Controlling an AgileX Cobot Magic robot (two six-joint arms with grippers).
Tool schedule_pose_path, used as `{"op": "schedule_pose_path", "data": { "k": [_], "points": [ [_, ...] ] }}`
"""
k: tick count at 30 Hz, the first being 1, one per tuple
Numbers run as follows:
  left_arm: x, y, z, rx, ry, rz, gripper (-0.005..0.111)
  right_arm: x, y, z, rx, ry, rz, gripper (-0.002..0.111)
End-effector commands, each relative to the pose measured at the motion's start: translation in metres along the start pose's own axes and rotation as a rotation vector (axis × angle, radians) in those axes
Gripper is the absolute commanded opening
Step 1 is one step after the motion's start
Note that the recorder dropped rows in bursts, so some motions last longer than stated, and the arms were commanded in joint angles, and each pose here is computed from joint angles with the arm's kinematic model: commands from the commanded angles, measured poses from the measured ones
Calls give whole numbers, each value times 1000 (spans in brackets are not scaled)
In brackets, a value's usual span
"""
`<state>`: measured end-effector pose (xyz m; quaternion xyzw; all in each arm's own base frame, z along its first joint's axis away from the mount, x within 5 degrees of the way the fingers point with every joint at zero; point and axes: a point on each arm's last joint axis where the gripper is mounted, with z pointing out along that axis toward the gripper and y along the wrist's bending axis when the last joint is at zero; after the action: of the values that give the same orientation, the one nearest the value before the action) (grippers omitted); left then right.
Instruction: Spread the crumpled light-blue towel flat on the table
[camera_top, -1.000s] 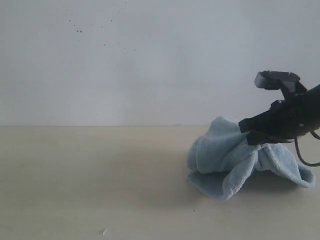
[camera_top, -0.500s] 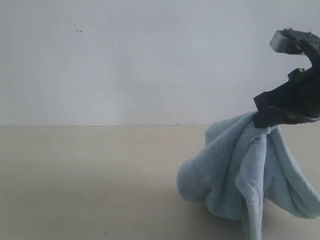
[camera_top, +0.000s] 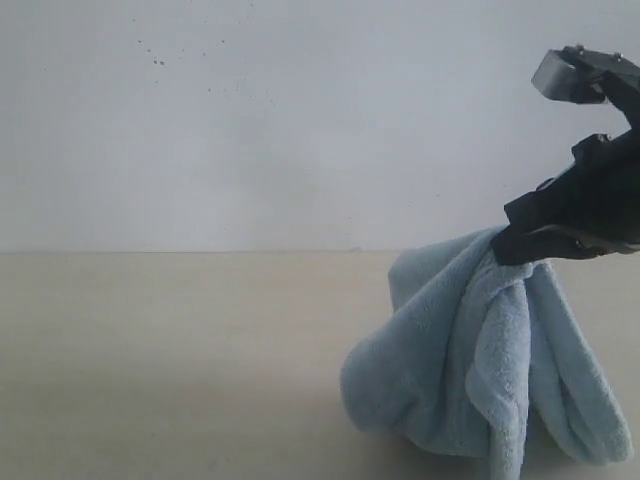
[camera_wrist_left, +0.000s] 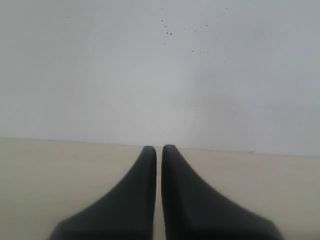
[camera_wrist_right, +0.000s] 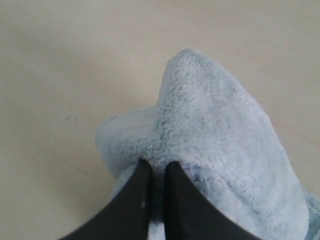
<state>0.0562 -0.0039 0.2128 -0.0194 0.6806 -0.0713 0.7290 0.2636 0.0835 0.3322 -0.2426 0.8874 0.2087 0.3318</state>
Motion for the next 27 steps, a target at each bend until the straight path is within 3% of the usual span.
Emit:
{"op": "schedule_pose_path", "data": {
  "k": [1, 3, 5, 10, 14, 27],
  "points": [
    [-8, 0, -1, 14, -98, -358, 4, -4, 4, -10, 23, -71, -13, 5],
    [-5, 0, 0, 21, -58, -635, 4, -5, 4, -11, 22, -79, -9, 5],
    [2, -1, 0, 10, 24, -713, 4, -6, 6, -11, 0, -89, -12, 5],
    [17, -7, -2, 38, 209, -710, 4, -8, 6, -11, 3, -114, -3, 5],
    [12, -8, -2, 96, 170, -661, 4, -8, 6, -11, 1, -112, -5, 5],
    [3, -8, -1, 119, 71, -652, 4, -6, 8, -11, -13, -95, -6, 5]
  ]
}}
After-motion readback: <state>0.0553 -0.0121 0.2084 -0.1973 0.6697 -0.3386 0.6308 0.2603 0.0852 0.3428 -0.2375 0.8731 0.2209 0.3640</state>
